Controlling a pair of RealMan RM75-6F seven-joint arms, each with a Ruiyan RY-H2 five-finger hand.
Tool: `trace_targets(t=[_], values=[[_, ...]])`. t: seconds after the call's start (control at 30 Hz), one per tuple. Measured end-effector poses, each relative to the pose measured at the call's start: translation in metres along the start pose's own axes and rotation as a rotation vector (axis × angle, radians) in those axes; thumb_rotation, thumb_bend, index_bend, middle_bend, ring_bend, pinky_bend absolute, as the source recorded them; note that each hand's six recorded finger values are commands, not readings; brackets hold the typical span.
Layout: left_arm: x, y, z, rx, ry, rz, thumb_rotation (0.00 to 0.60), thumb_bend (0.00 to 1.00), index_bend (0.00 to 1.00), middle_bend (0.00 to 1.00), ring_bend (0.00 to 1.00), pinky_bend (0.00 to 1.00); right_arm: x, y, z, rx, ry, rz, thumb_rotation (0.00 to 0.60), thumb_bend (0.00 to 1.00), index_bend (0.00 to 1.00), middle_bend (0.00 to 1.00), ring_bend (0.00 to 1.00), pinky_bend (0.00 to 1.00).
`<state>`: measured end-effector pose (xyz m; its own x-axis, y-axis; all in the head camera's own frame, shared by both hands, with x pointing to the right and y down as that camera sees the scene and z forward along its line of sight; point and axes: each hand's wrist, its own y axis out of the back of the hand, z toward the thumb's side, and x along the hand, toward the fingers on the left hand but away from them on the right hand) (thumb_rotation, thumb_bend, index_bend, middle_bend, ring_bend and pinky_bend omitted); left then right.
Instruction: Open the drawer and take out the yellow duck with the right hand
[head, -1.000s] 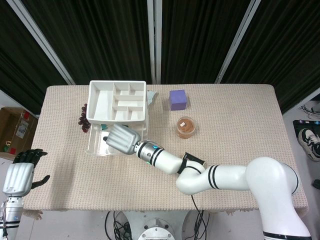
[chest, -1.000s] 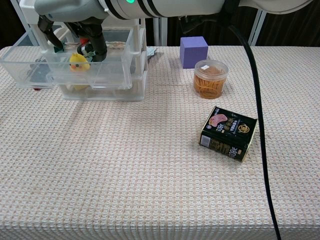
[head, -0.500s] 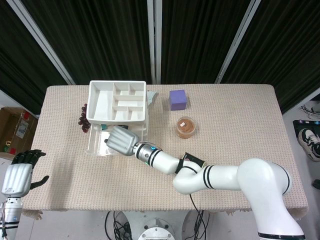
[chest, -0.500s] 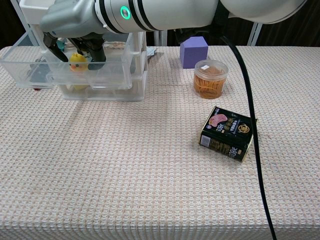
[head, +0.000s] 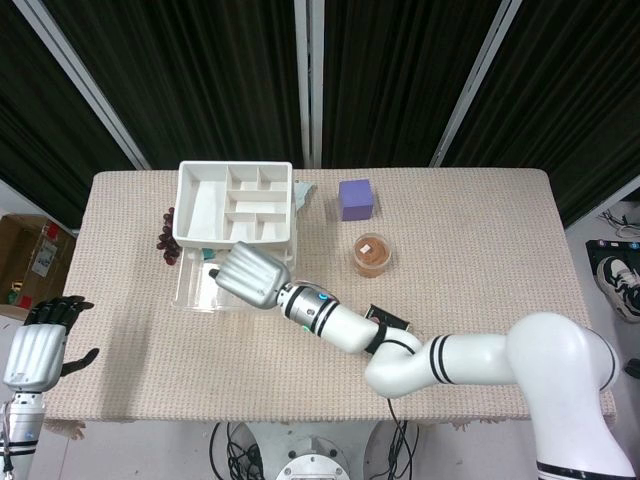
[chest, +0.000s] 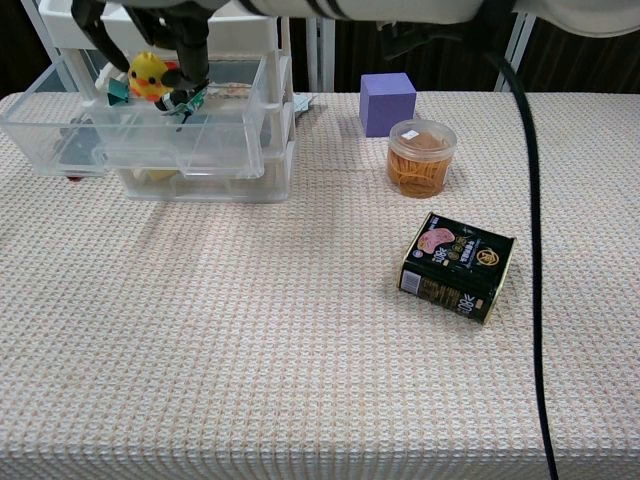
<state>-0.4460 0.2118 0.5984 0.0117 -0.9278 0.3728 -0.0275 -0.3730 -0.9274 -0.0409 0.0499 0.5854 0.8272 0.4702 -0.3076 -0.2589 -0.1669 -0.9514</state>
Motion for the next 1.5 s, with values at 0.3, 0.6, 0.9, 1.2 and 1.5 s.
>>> trace_targets(t=[0.3, 0.6, 0.9, 1.2, 1.5], values=[[0.004, 0.004, 0.011, 0.001, -0.036, 0.011, 0.600, 0.14, 0.29, 0.22, 0.18, 0.21, 0.085, 0.003, -0.037, -0.089, -0.070, -0.097, 0.600, 0.37, 0.56, 0.87, 0.83, 0.83], [0.006, 0.007, 0.022, 0.003, -0.059, 0.019, 0.600, 0.14, 0.29, 0.22, 0.18, 0.21, 0.154, -0.055, -0.003, -0.112, 0.049, -0.038, 0.600, 0.37, 0.56, 0.87, 0.83, 0.83], [0.002, 0.007, 0.023, 0.004, -0.050, 0.015, 0.600, 0.14, 0.29, 0.22, 0.18, 0.21, 0.159, -0.117, 0.035, -0.087, 0.103, -0.013, 0.600, 0.37, 0.51, 0.87, 0.83, 0.83], [0.001, 0.004, 0.023, 0.001, -0.046, 0.007, 0.600, 0.14, 0.29, 0.22, 0.18, 0.21, 0.147, -0.158, 0.062, -0.054, 0.128, 0.065, 0.600, 0.34, 0.15, 0.87, 0.83, 0.83], [0.001, 0.004, 0.021, -0.005, -0.045, 0.007, 0.600, 0.14, 0.29, 0.22, 0.18, 0.21, 0.164, -0.151, 0.046, -0.063, 0.053, 0.052, 0.600, 0.18, 0.01, 0.87, 0.82, 0.83]])
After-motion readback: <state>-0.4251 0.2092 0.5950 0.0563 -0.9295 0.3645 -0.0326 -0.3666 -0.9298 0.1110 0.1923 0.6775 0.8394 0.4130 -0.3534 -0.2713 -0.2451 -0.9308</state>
